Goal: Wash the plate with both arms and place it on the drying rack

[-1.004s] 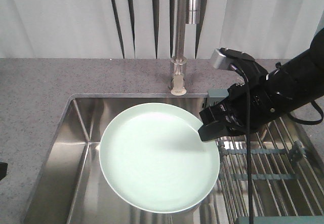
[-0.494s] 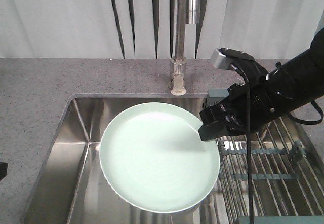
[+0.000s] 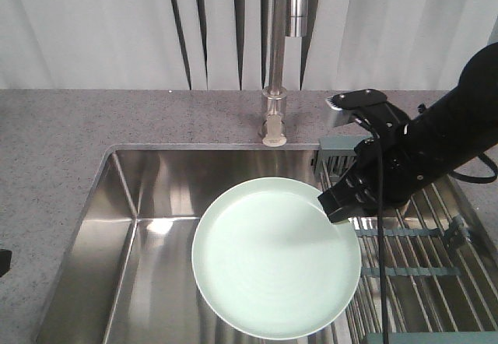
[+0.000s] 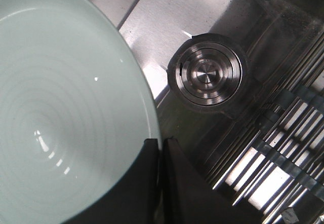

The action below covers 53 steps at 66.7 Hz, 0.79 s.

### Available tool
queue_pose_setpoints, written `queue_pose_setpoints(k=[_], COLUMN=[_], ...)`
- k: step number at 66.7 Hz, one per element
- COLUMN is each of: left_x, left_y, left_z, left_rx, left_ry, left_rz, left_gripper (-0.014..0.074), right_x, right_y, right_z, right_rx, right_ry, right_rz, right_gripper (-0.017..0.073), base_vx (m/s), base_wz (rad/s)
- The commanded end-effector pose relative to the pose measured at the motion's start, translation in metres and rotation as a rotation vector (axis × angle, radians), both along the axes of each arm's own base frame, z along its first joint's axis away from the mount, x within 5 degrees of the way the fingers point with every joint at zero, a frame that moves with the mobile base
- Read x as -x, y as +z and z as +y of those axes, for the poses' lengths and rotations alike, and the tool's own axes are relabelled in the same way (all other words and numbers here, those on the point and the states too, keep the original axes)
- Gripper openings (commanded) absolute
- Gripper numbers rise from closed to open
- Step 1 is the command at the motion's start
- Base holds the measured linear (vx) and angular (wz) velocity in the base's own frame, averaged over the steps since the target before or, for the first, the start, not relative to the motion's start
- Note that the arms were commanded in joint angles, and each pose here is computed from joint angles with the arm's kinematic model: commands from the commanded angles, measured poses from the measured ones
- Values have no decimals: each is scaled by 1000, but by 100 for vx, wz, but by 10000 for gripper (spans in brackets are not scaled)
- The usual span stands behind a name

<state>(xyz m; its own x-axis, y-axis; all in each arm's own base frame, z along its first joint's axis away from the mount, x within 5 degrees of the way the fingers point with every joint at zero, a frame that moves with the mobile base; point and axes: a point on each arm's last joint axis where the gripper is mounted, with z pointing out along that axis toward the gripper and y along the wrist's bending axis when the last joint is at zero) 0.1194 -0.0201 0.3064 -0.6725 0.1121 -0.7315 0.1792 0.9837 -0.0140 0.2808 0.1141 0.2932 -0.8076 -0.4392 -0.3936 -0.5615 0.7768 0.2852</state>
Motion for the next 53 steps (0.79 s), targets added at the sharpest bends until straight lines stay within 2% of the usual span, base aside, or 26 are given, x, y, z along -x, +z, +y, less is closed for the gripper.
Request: queue_pose_setpoints(k=[1,10,26,43,53], left_x=[-3,-3,-3,-3,-3], left_y=[12,12,12,12,12], left_z=[-1,-1,-1,-1,-1], left_rx=[24,24,24,24,24], left_ry=[10,10,10,10,10], left_rz=[-80,-80,-80,-80,-80], left_gripper=[590,590,590,590,590], right_x=[-10,-24,-55,-66,-56], right_y=[9,7,24,32,27], right_z=[3,7,8,-26,-46], right_rx=[-45,-68,-89,-84,-69], right_ry=[-30,-48,-73,-161,-220], right_rz=[-81,-103,-135,-141,-138], right_gripper=[-6,-6,-4,-4,-4], base_vx=[0,0,0,0,0], base_wz=[0,0,0,0,0])
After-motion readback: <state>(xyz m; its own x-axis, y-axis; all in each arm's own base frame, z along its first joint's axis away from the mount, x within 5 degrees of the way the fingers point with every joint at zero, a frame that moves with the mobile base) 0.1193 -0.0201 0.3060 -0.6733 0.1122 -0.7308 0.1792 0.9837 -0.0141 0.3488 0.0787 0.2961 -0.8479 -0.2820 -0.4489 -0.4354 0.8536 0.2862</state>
